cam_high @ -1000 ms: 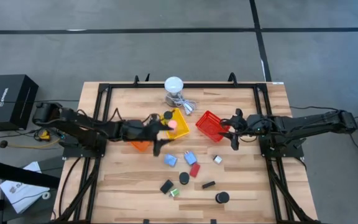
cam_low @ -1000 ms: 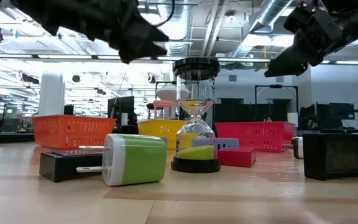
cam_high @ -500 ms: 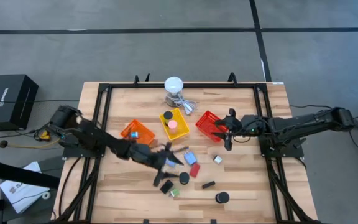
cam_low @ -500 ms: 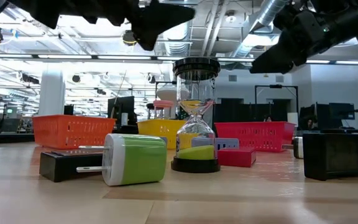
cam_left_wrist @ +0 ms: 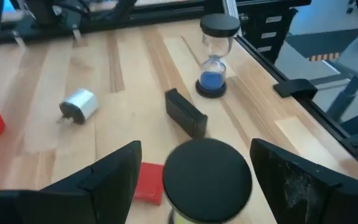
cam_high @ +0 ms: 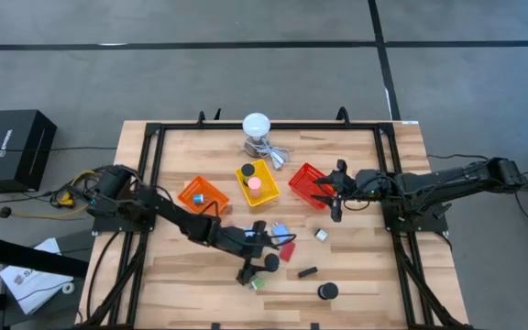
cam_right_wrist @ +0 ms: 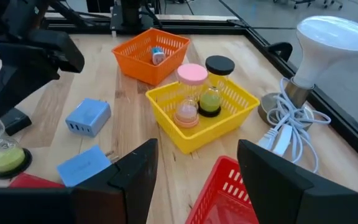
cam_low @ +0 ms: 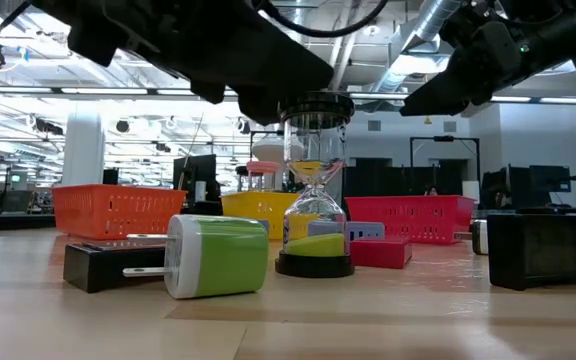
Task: Pick & Place Office items
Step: Adjust the green hourglass
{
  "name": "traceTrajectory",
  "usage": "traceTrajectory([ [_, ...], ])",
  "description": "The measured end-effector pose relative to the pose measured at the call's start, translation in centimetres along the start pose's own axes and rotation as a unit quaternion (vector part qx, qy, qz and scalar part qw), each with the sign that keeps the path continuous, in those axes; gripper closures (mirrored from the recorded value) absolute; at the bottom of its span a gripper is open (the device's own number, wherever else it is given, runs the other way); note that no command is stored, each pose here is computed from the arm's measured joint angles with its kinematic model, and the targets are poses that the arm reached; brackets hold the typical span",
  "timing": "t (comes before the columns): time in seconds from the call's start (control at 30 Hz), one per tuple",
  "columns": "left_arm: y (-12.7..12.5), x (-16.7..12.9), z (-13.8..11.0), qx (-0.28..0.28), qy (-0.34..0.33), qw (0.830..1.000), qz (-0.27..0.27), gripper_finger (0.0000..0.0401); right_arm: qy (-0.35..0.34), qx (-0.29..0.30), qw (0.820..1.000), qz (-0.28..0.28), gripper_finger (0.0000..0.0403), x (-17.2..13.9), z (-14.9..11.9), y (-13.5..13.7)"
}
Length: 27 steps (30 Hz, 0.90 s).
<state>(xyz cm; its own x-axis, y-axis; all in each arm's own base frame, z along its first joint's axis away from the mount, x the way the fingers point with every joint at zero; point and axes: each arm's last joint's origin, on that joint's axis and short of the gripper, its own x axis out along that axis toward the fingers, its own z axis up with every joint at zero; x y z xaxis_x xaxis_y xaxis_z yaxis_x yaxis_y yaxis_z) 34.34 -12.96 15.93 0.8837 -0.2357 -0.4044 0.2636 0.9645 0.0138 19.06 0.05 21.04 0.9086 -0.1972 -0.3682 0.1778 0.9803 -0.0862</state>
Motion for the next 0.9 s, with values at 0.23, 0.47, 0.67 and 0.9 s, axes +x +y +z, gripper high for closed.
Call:
traceTrajectory([
  [0.23,-0.3,0.0,0.0,-0.011,0.002,1.000,-0.024,0.0105,0.000,-0.001,1.000,0.000,0.0191,0.0,0.0,0.0],
  [0.47,0.3,0.6,-1.0,-0.015,0.023,1.000,-0.015,0.0105,0.000,-0.001,1.000,0.000,0.0191,0.0,0.0,0.0],
  [0.67,0.3,1.1,-1.8,-0.013,0.033,0.999,-0.013,0.0110,0.001,-0.001,1.000,0.000,0.0191,0.0,0.0,0.0],
  [0.9,0.5,1.0,-1.5,-0.015,0.025,1.000,-0.011,0.0146,0.001,-0.001,1.000,0.000,0.0191,0.0,0.0,0.0],
])
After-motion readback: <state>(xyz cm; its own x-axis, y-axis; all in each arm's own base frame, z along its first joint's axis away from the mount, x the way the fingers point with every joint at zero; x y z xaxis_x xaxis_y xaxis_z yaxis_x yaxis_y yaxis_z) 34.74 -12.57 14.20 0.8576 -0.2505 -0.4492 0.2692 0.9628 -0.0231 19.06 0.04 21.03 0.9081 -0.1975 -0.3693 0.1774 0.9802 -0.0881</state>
